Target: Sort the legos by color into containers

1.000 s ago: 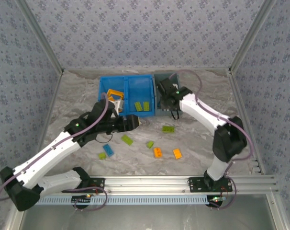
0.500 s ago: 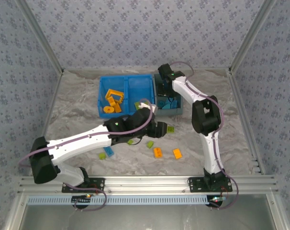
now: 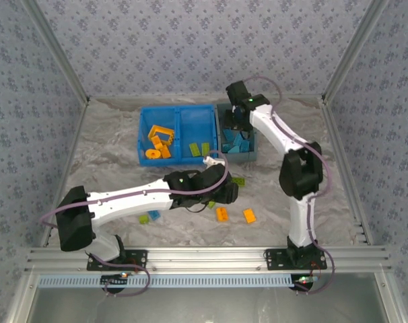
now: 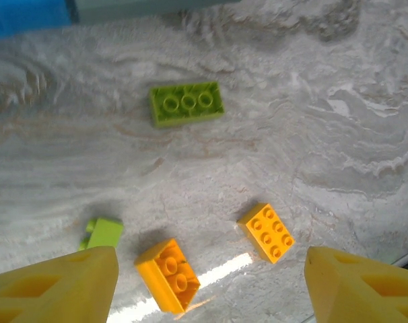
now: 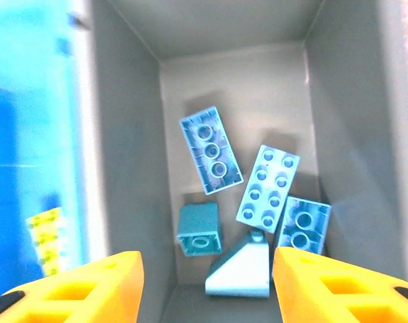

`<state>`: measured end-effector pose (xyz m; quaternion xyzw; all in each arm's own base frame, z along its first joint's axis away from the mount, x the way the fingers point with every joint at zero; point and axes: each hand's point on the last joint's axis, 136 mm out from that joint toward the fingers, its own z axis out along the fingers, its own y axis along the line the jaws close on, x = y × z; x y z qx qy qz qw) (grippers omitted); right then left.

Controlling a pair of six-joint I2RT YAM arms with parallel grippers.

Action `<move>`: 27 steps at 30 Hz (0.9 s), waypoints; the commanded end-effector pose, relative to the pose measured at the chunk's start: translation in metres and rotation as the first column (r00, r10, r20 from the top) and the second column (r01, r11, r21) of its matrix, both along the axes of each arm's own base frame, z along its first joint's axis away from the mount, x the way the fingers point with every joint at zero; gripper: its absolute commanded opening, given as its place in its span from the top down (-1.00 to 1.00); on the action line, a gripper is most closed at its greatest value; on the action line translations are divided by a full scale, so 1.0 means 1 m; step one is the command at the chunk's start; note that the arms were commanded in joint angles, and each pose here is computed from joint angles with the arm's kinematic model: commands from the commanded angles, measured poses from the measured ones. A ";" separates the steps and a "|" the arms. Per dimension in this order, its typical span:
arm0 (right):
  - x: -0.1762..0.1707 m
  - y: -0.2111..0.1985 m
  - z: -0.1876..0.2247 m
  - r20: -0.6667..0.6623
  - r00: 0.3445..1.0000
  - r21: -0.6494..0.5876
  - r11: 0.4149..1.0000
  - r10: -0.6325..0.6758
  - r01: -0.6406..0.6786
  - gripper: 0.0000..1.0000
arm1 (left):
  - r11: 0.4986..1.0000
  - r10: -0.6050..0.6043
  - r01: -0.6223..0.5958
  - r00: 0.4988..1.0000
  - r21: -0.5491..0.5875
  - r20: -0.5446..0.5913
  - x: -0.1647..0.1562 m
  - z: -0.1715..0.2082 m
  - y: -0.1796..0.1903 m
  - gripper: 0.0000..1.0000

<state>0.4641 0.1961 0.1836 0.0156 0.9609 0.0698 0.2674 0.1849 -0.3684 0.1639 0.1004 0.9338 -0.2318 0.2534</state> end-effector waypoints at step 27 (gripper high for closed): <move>-0.335 -0.076 0.079 0.198 0.970 0.389 0.896 0.144 -0.213 -0.31 | 0.977 0.205 -0.160 0.882 0.140 -0.425 -0.031 -0.138 -0.009 0.22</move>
